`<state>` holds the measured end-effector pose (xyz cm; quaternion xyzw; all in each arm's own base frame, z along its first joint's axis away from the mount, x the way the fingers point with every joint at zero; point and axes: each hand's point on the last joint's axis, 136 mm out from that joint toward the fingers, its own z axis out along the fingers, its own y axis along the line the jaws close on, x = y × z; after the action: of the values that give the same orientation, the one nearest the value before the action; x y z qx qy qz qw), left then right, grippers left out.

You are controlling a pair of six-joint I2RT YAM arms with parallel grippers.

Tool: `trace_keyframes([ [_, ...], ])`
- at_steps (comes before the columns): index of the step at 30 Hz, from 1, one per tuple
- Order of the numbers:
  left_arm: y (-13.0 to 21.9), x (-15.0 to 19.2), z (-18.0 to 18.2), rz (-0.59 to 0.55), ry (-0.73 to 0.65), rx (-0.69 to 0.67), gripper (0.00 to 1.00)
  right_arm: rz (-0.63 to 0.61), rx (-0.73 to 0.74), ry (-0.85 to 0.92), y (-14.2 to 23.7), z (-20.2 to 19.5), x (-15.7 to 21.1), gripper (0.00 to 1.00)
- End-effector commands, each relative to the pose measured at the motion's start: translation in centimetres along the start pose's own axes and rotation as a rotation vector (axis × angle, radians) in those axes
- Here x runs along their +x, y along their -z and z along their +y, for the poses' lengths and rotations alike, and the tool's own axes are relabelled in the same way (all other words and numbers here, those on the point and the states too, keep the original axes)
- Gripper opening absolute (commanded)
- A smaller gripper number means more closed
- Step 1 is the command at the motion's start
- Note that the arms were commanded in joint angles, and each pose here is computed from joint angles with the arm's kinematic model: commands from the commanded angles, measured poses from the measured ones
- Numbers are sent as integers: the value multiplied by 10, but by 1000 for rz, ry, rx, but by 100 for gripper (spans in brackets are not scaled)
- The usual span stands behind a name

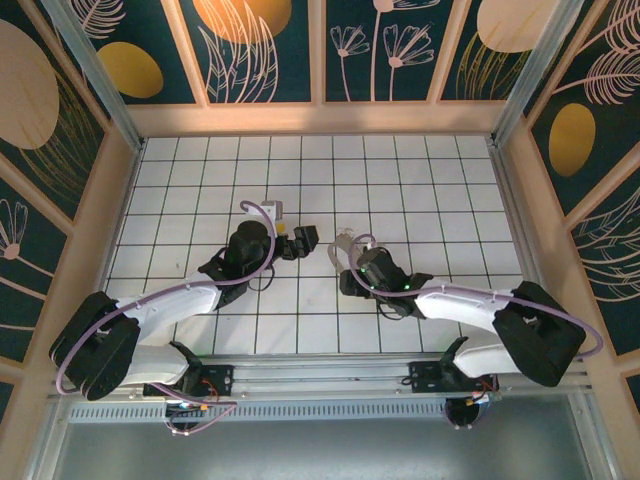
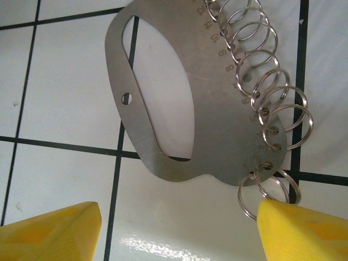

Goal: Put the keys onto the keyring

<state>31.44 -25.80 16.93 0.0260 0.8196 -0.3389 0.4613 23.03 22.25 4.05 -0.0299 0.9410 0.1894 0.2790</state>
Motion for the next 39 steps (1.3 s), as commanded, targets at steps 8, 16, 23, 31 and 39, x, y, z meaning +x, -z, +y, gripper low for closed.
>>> trace_keyframes([
  [8,1,0,-5,-5,-9,17,99,-44,56,30,-2,-5,-16,76],
  [16,1,0,-6,-4,-12,22,99,-26,132,85,-10,-19,-16,75],
  [23,2,-2,-7,-9,-15,25,99,-13,164,125,-13,-22,-16,67],
  [31,0,-2,-7,-5,-21,27,99,4,229,181,-14,-31,-11,60],
  [39,-2,-3,-9,-3,-20,29,99,19,276,234,-16,-35,-6,49],
])
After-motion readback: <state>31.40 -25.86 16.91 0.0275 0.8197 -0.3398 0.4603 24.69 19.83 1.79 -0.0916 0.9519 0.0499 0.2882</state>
